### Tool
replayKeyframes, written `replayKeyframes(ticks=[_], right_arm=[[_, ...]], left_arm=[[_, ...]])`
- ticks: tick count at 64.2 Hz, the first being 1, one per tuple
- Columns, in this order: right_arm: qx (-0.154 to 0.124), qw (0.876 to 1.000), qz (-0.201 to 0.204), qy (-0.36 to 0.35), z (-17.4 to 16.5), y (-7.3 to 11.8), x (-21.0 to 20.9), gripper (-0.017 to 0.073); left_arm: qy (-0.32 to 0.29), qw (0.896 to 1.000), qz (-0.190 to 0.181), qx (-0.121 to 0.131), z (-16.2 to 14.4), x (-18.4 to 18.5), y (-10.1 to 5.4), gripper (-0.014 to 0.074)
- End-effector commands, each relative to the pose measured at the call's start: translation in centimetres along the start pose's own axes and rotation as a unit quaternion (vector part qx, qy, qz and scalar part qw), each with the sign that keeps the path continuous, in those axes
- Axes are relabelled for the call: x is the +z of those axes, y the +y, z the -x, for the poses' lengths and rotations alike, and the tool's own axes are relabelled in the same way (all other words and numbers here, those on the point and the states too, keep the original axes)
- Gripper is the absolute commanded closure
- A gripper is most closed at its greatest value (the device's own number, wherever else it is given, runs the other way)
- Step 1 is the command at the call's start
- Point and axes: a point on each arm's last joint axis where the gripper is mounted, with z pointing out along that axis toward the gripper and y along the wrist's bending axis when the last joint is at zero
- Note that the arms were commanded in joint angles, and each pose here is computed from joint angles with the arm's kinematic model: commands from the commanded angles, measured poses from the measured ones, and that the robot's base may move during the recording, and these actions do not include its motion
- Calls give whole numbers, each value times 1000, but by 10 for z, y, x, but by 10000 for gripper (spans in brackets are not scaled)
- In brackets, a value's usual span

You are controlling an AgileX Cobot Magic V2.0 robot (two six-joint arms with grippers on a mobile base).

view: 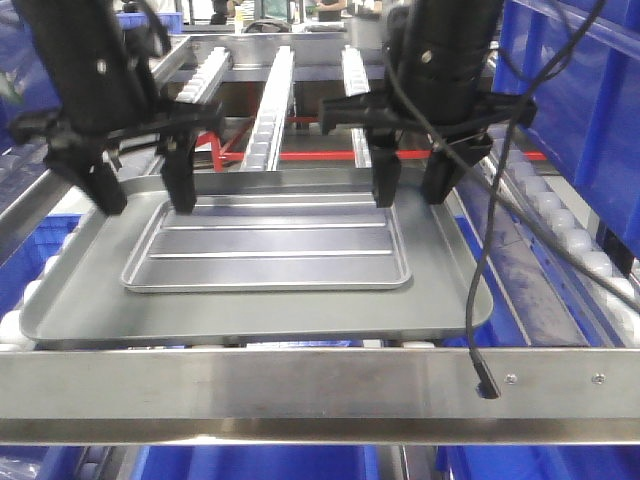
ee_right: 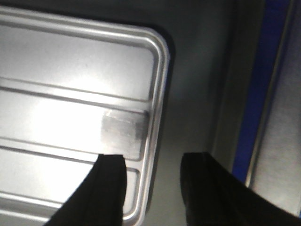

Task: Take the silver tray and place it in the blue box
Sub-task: 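Lower both open grippers onto the near corners of the silver tray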

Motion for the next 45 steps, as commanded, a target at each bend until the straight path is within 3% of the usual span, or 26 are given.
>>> replayKeyframes(ticks=[1,45], right_arm=[[1,999,10,-47,15,0,-20,167],[7,1000,0,-23,14,-5,15,167]], left_arm=[[-51,999,-15,-10,15,-22,-1,260],[-57,998,-16,-11,17,-2,-1,262]])
